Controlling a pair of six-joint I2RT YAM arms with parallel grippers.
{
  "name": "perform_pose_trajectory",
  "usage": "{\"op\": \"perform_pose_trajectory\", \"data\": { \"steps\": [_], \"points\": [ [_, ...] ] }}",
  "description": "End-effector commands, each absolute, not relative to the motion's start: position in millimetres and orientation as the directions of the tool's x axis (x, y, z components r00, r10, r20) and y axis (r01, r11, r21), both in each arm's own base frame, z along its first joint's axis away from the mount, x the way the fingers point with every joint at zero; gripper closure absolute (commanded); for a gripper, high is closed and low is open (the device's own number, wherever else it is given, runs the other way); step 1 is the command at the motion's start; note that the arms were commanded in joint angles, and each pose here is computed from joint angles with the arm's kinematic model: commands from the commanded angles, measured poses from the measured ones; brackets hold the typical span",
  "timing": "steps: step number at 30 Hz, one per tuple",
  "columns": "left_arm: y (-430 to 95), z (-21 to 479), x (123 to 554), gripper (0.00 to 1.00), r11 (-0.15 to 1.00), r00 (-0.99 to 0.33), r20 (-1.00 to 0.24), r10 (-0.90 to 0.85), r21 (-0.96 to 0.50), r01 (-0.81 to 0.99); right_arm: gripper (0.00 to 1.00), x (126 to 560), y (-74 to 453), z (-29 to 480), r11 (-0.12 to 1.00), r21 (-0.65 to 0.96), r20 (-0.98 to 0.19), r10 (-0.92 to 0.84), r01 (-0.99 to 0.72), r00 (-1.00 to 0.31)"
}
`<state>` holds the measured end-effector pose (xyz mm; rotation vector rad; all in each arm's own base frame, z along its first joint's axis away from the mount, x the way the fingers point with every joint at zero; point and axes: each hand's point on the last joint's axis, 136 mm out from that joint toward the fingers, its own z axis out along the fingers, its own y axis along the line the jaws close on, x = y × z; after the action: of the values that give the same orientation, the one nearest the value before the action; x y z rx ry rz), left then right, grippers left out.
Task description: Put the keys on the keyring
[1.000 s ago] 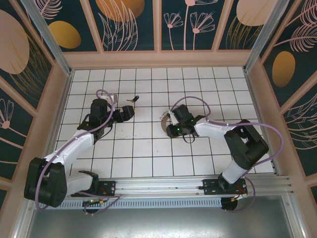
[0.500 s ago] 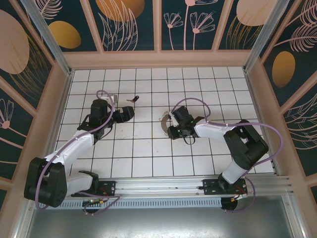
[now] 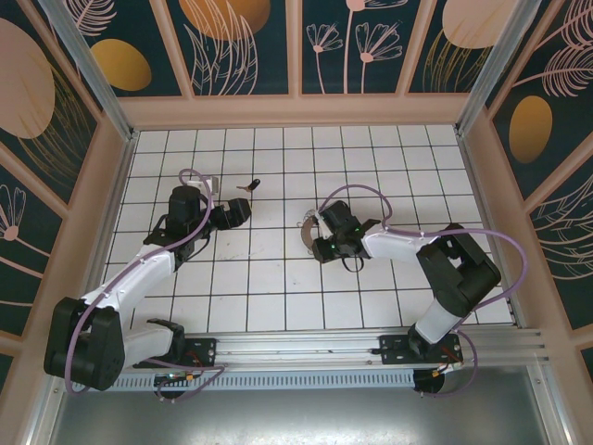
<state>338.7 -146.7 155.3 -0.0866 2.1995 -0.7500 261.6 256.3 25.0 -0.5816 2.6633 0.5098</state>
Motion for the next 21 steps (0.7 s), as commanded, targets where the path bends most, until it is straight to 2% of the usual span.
{"op": "perform_pose_trajectory", "data": {
  "steps": [1, 8, 16, 21],
  "points": [
    [-145.2, 157.5, 335.6, 0.09, 0.832, -0.670, -0.688, -0.280, -0.522, 0.188, 0.79, 248.7, 249.7, 10.5, 0.863, 0.260, -0.368, -0.326, -0.434, -0.871],
    [-143.6, 158.8, 334.5, 0.09, 0.834, -0.666, -0.691, -0.282, -0.519, 0.185, 0.81, 246.9, 247.2, 9.5, 0.869, 0.240, -0.369, -0.331, -0.433, -0.868],
    [-144.5, 162.3, 331.6, 0.11, 0.831, -0.665, -0.693, -0.280, -0.522, 0.193, 1.00, 248.6, 245.9, 25.3, 0.865, 0.241, -0.413, -0.319, -0.440, -0.853],
    [-147.7, 166.0, 330.1, 0.12, 0.825, -0.663, -0.696, -0.278, -0.526, 0.207, 1.00, 247.6, 244.4, 39.4, 0.853, 0.239, -0.453, -0.326, -0.465, -0.830]
  ]
}}
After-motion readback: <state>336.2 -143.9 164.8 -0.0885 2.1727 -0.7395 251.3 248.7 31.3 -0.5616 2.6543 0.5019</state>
